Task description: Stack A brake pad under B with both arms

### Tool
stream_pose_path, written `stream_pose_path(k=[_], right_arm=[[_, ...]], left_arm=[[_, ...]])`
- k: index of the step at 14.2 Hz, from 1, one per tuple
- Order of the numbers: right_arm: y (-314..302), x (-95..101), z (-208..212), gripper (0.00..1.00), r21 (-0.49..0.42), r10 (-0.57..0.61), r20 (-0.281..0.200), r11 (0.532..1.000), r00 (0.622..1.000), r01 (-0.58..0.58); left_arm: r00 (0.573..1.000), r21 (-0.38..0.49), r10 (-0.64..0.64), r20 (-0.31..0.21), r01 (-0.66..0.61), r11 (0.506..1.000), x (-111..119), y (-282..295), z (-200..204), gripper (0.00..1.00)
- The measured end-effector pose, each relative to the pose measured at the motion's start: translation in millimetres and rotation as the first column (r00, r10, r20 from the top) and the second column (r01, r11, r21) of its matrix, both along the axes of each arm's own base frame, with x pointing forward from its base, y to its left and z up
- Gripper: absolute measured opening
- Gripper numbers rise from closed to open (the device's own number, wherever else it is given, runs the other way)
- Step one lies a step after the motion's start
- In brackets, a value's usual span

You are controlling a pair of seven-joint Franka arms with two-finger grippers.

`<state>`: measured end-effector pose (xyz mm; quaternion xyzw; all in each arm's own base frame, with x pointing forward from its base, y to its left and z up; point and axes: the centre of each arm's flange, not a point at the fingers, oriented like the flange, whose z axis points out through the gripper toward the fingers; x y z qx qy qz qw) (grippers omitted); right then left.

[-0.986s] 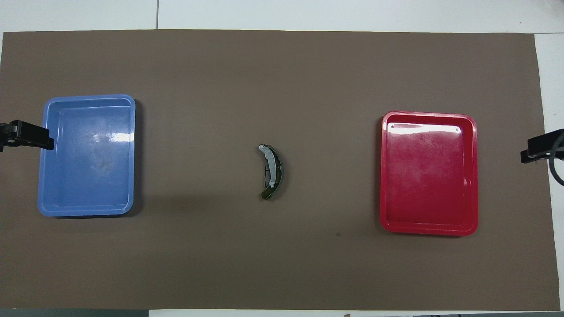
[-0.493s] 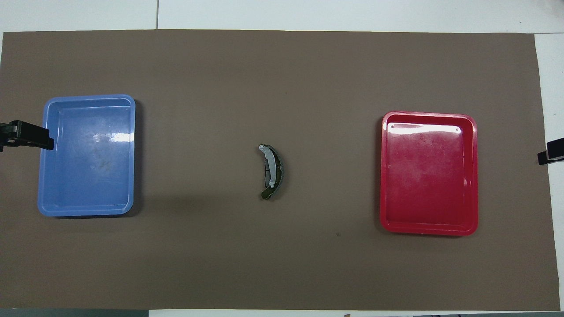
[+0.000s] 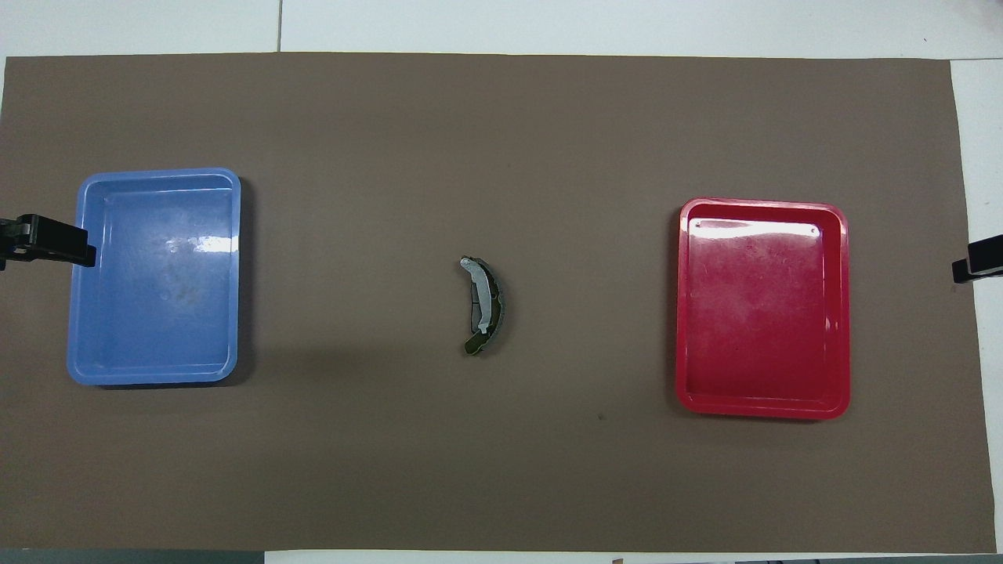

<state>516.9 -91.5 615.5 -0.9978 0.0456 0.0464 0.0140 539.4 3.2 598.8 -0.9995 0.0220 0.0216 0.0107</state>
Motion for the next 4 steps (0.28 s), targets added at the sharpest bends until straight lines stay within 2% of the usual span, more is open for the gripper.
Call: stream_pose_path(k=[4], right_arm=[[0.9,2.3,1.1,1.00,-0.017,0.006,0.015,1.000,1.000,-0.005]], left_arm=[[1.000,0.000,0.000,0.000,0.000,1.000,0.0,0.0,0.0,0.99]])
